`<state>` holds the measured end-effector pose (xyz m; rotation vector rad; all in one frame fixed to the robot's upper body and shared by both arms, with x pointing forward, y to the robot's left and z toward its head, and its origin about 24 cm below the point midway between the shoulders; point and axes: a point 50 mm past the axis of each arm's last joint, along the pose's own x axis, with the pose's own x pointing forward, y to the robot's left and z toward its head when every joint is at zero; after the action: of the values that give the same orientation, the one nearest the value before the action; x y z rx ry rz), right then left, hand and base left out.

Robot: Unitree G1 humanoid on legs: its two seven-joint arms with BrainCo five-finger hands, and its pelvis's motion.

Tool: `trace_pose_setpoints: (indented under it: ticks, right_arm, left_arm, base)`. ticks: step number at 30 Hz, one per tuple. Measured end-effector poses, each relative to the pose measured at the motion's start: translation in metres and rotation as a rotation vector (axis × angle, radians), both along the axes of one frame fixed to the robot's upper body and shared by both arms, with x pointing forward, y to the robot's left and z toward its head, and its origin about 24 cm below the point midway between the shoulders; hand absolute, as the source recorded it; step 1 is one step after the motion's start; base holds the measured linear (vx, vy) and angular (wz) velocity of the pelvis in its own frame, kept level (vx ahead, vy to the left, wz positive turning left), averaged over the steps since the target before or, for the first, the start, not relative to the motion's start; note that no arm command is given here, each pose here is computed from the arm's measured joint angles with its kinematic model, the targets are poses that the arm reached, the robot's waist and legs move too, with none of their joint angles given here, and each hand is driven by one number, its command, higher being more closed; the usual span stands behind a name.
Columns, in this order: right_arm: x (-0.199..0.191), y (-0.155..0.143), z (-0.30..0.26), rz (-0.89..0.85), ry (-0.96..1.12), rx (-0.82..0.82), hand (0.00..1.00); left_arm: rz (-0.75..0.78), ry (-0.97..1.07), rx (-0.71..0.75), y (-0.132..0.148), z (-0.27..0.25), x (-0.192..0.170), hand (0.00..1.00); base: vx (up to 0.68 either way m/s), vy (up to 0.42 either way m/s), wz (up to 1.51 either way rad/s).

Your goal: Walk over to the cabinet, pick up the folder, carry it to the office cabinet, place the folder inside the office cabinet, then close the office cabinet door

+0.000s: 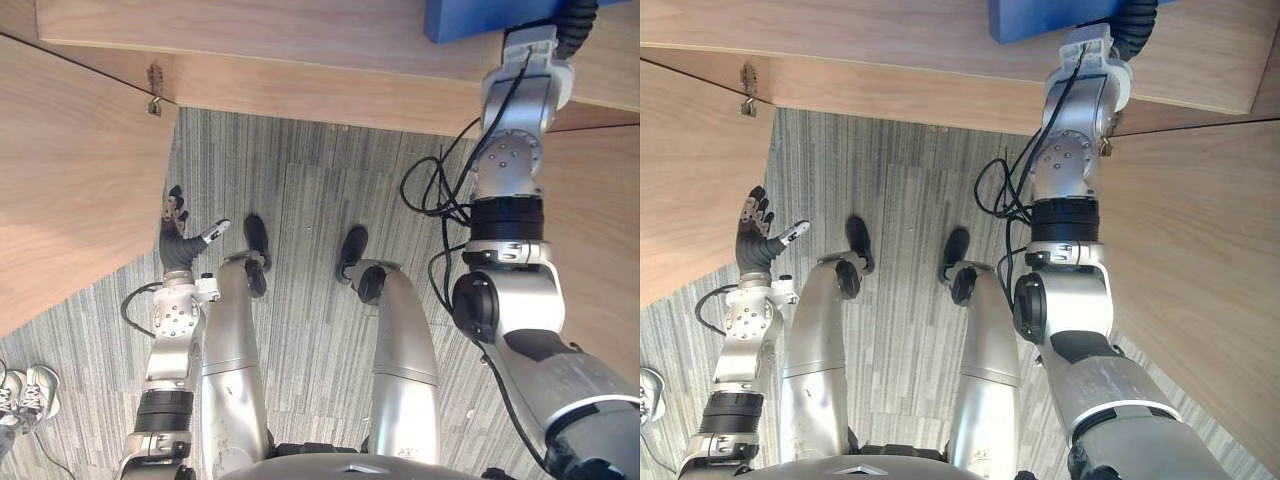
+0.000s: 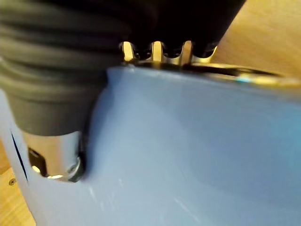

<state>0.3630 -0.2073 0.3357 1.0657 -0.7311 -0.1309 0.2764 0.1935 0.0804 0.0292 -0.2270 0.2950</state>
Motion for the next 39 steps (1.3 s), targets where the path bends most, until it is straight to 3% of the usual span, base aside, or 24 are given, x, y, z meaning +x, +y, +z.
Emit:
trace_pose_setpoints:
  ticks: [9,25,39]
  right_arm:
    - [0.001,-0.001,0.013,0.020,-0.006,0.039,0.00]
    - [-0.003,0.002,0.025,0.000,-0.038,-0.032,0.00]
    - [-0.003,-0.009,0.018,-0.069,0.011,-0.448,0.00]
  left_arm:
    - [-0.019,-0.003,-0.005,-0.005,0.001,0.001,0.00]
    - [-0.020,-0.002,-0.025,-0.006,0.001,0.001,0.00]
    - [-0.043,0.005,-0.007,-0.006,0.000,0.001,0.00]
  base:
    - [-0.02,0.001,0.02]
    - [-0.01,0.001,0.01]
    - [0.00,0.000,-0.01]
